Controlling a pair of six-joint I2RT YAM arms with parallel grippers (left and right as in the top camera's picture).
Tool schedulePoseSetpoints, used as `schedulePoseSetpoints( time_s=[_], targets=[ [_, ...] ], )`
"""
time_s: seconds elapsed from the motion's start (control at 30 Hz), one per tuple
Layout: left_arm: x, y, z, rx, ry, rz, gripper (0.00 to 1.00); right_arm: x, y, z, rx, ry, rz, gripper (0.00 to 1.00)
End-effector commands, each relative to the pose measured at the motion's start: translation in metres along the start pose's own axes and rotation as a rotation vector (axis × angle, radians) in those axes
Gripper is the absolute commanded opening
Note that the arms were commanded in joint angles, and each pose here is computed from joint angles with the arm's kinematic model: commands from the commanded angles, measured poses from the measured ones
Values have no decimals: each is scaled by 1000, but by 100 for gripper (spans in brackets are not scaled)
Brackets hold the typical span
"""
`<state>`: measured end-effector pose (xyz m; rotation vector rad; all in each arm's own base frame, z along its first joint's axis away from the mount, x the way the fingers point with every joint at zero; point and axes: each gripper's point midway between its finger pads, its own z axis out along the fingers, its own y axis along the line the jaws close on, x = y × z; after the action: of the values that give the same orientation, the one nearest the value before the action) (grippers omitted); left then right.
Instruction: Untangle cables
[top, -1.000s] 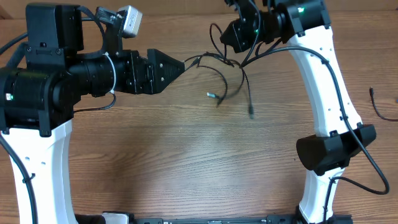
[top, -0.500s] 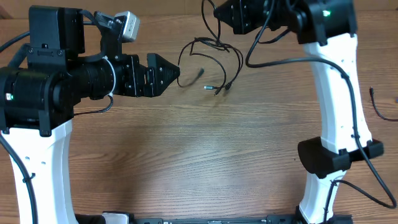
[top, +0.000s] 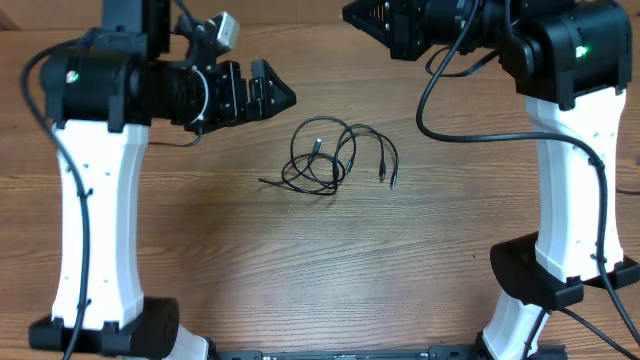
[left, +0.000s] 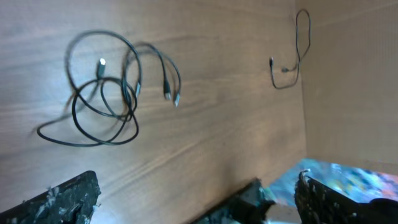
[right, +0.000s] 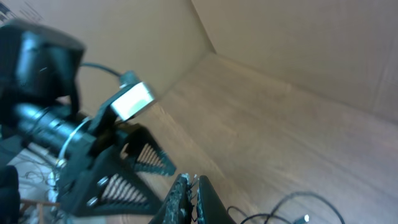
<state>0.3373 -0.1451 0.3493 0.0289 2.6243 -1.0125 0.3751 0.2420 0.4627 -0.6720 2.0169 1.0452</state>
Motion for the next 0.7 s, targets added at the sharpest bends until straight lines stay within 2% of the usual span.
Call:
schedulePoseSetpoints(
  time_s=[0.0,0.03,0.07,0.1,0.13,0.17,0.3,0.43,0.67],
  targets=[
    [3,-10,0,58,24,-7,100,1,6,-13,48,-7,-47,10],
    [4,-10,1,57,26,-3,99,6,-1,-13,86,11,-43,26],
    [4,-10,0,57,26,3,100,11,-9,-13,124,32,-40,54],
    [4,-10,0,58,25,10,99,16,-13,-14,147,50,-47,70],
    [4,-10,0,58,24,12,100,20,-17,-14,165,67,-48,95],
    [4,-10,0,59,25,12,100,24,-18,-15,173,82,-50,100],
    [4,-11,0,61,26,21,100,38,-22,-17,196,138,-44,100],
    [5,-13,-1,75,25,66,99,62,-23,-18,178,244,-128,100],
    [9,-25,-10,117,8,123,99,96,-48,2,180,370,-11,100]
  ],
)
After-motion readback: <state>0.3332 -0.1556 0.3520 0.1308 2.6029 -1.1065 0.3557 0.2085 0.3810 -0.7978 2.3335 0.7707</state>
